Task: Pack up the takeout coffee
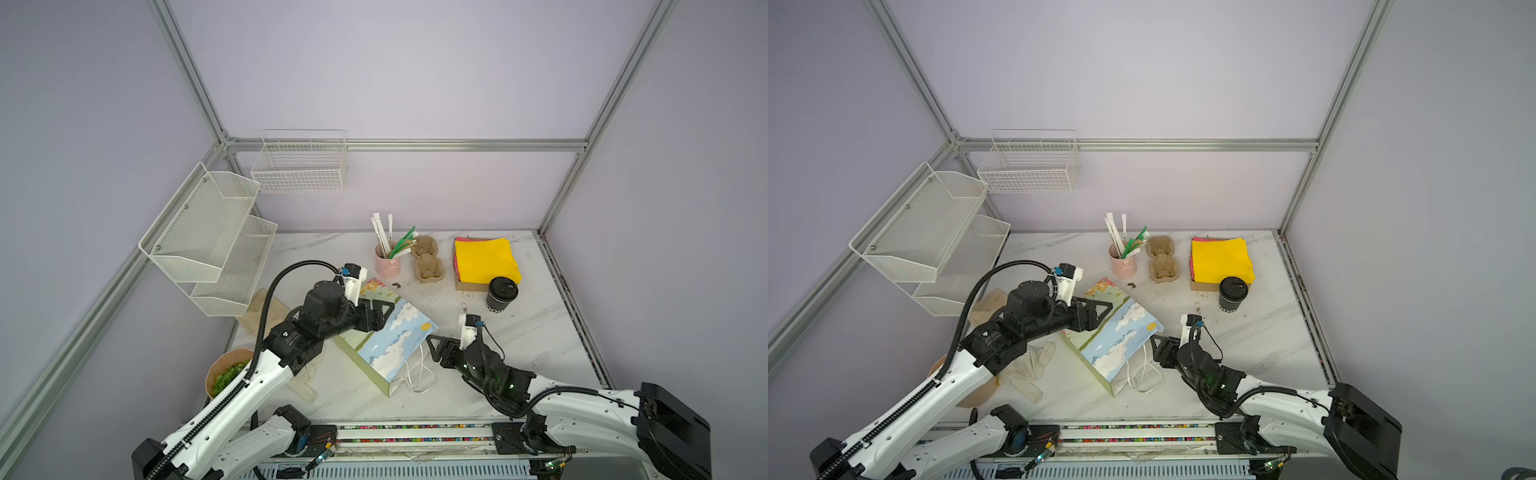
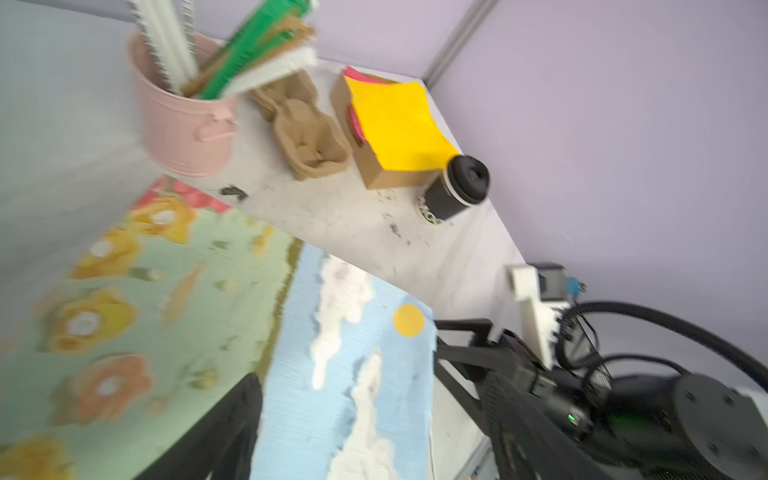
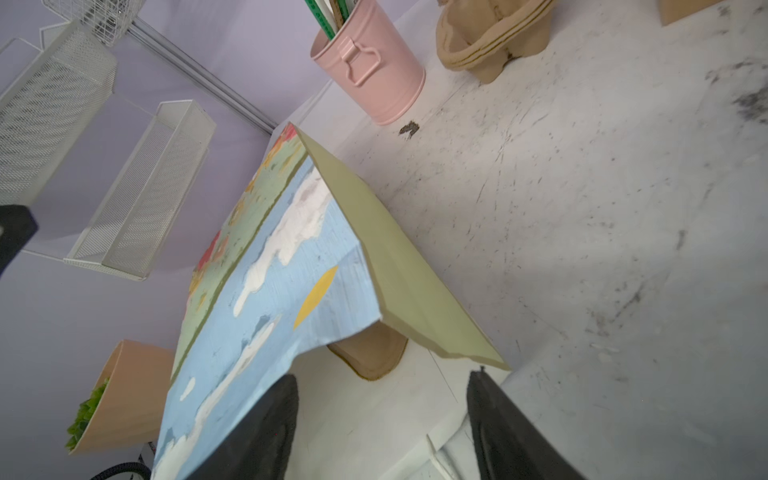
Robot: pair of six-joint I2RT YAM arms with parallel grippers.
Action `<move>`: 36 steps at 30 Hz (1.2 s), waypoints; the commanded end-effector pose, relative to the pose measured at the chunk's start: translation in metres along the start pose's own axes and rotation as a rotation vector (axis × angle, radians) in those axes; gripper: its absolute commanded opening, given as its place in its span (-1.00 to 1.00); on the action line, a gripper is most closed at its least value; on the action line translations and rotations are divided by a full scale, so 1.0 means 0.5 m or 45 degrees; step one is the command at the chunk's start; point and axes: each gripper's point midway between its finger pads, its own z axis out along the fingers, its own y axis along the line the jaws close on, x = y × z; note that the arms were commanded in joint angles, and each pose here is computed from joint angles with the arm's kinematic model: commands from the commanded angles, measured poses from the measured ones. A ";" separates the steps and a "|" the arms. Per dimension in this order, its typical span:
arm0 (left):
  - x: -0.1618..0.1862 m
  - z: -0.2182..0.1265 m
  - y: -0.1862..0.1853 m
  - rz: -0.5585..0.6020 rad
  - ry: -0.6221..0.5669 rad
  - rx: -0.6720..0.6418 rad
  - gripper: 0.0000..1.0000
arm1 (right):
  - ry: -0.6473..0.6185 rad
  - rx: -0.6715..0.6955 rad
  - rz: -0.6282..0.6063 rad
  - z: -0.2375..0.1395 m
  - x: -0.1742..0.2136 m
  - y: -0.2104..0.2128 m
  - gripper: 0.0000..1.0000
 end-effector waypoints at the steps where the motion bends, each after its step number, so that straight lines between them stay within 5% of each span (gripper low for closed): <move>1: -0.067 -0.036 0.076 -0.138 -0.056 -0.200 0.68 | 0.016 0.081 0.011 -0.026 -0.018 -0.021 0.38; 6: -0.072 -0.046 0.182 -0.321 -0.052 -0.396 0.69 | 0.066 -0.015 0.033 -0.048 -0.032 0.031 0.51; 14: -0.053 -0.055 0.294 -0.421 -0.030 -0.614 0.71 | 0.224 -0.288 0.084 -0.015 -0.005 0.167 0.50; 19: -0.036 -0.045 0.339 -0.428 0.010 -0.720 0.72 | 0.252 -0.241 0.150 -0.005 0.005 0.160 0.45; 24: -0.013 -0.010 0.364 -0.489 0.098 -0.724 0.72 | 0.282 -0.311 0.263 -0.010 0.011 0.177 0.36; 36: 0.016 0.049 0.376 -0.608 0.222 -0.625 0.72 | 0.368 -0.185 0.246 -0.007 0.041 0.175 0.34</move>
